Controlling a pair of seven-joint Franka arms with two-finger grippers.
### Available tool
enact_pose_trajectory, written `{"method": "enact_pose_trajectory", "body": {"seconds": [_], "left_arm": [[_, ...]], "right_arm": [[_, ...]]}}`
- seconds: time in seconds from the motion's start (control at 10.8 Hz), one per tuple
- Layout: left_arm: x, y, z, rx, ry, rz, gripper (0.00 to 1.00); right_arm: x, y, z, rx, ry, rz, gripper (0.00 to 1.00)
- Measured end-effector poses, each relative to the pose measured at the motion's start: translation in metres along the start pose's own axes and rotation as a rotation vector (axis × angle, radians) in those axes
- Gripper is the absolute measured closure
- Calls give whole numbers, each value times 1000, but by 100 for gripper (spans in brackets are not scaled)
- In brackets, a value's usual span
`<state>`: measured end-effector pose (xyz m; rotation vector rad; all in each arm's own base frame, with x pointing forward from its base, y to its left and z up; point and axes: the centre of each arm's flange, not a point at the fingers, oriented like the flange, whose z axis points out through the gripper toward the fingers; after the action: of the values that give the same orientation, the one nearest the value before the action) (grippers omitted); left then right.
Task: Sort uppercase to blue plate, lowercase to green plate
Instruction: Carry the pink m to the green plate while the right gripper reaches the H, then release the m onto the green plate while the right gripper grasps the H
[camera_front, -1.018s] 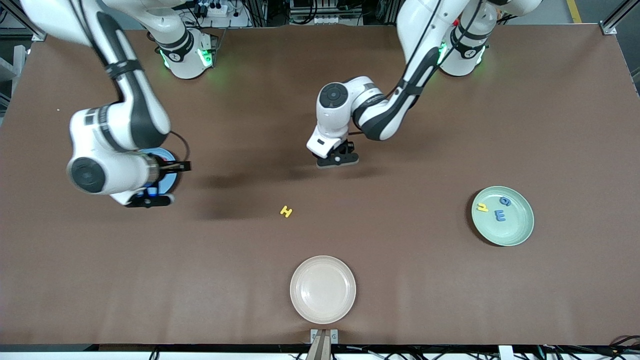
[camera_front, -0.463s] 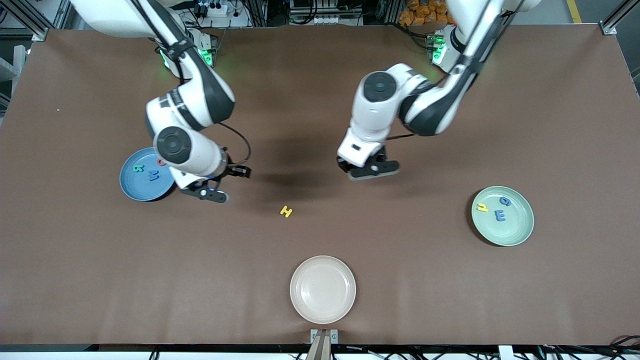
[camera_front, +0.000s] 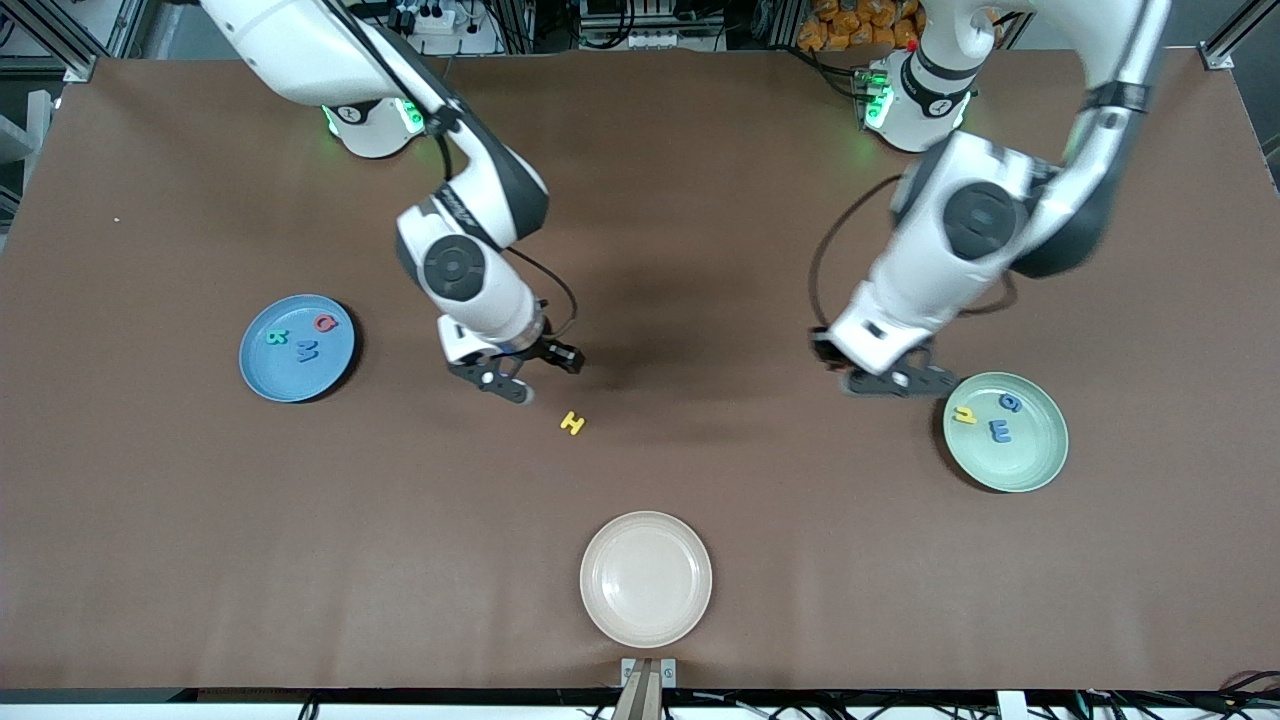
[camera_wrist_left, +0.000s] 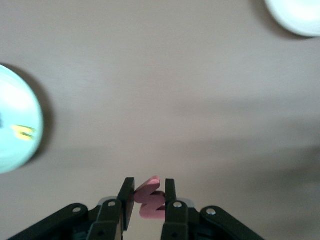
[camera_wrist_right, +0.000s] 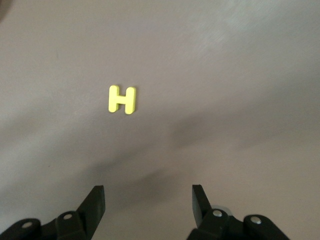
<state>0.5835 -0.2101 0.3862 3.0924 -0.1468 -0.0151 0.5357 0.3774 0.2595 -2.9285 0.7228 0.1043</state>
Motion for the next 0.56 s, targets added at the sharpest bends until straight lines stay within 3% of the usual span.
{"method": "enact_pose_trajectory", "body": {"seconds": [0.28,0.56], "left_arm": [[14,-109,33,-13,-60,189,72],[23,-164,73,38,-82,325,72]], "right_arm": [[11,-12,28,7,30,59,21],[30,-33,44,-2,109,88,22]]}}
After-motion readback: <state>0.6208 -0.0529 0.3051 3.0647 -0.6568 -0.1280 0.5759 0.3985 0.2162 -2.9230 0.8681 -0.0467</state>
